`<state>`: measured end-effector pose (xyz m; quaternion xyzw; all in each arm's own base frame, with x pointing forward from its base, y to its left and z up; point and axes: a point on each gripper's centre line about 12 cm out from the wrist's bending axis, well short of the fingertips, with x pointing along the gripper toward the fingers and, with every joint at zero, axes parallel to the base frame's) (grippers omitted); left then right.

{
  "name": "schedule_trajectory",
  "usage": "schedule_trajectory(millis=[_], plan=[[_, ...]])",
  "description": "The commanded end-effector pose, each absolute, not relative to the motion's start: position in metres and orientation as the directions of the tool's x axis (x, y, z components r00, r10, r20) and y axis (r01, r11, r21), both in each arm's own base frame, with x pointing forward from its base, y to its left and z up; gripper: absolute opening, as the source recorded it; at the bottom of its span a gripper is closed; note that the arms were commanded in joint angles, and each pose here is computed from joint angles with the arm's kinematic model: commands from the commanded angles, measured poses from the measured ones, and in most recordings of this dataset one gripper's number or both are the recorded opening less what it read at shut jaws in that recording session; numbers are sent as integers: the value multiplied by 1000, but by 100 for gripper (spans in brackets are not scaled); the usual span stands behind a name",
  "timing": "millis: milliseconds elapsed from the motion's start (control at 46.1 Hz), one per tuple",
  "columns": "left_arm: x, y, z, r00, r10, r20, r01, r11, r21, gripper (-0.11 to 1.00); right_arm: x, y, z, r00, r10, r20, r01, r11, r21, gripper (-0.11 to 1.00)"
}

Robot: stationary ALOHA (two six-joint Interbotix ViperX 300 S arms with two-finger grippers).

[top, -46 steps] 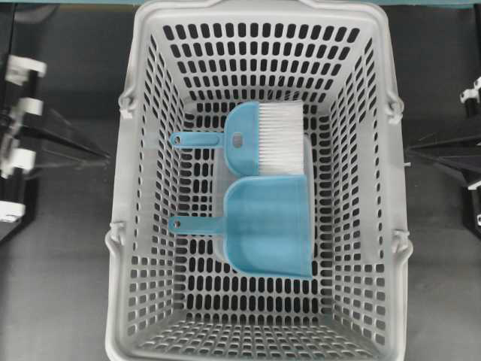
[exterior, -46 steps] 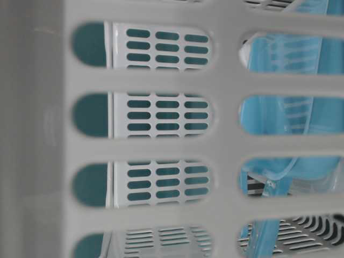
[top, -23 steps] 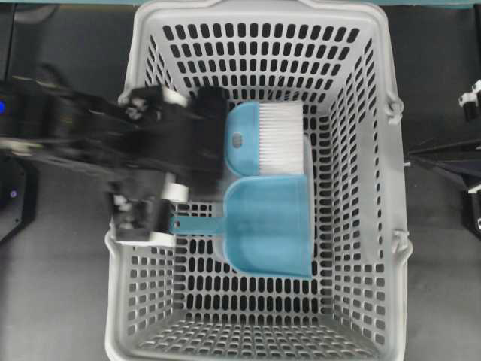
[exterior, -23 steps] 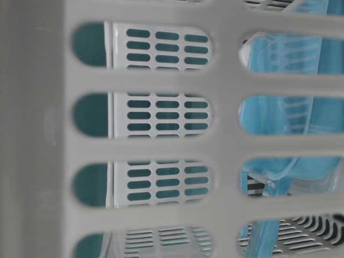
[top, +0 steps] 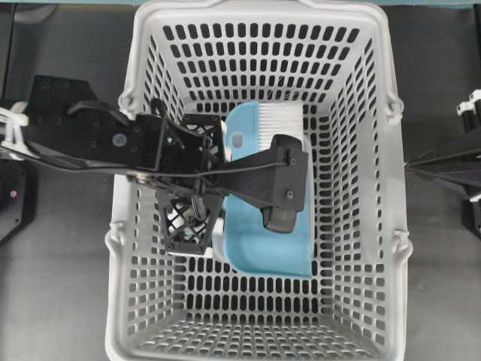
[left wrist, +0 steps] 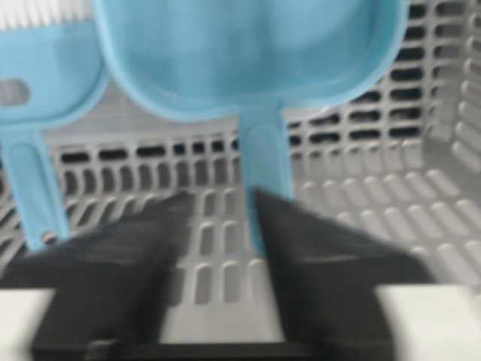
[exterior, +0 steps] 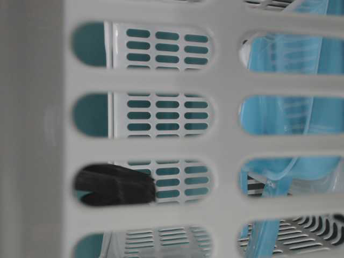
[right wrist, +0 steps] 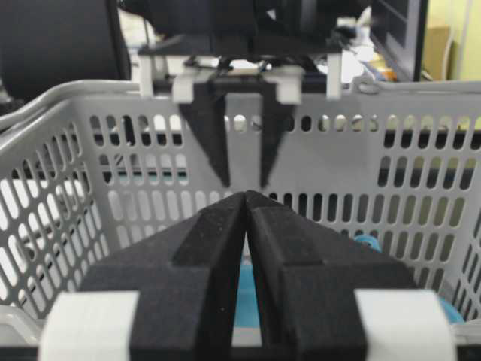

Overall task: Pick up the dustpan from the shopping basket with the left arm.
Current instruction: 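Lower the open left gripper around the dustpan handle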

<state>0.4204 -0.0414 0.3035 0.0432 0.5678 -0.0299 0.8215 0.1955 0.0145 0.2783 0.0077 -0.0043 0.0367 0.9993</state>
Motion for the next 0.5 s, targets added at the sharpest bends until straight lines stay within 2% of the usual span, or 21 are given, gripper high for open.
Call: schedule_trajectory(millis=[0,87,173,477], plan=[[421,-45,297,359,-2,-933,106,994,39,54,197,15,280,997,77,14,-78,997,17,0],[423,-50,283,356,-6,-934,111,993,36,78,197,15,280,997,77,15,-78,997,17,0],[422,-55,269,346,-9,-938,118,992,34,90,197,16,280,997,81,12,-81,997,17,0],[416,-64,230,291,-9,-957,106,994,23,91,196,16,275,997,81,-2,-81,997,17,0]])
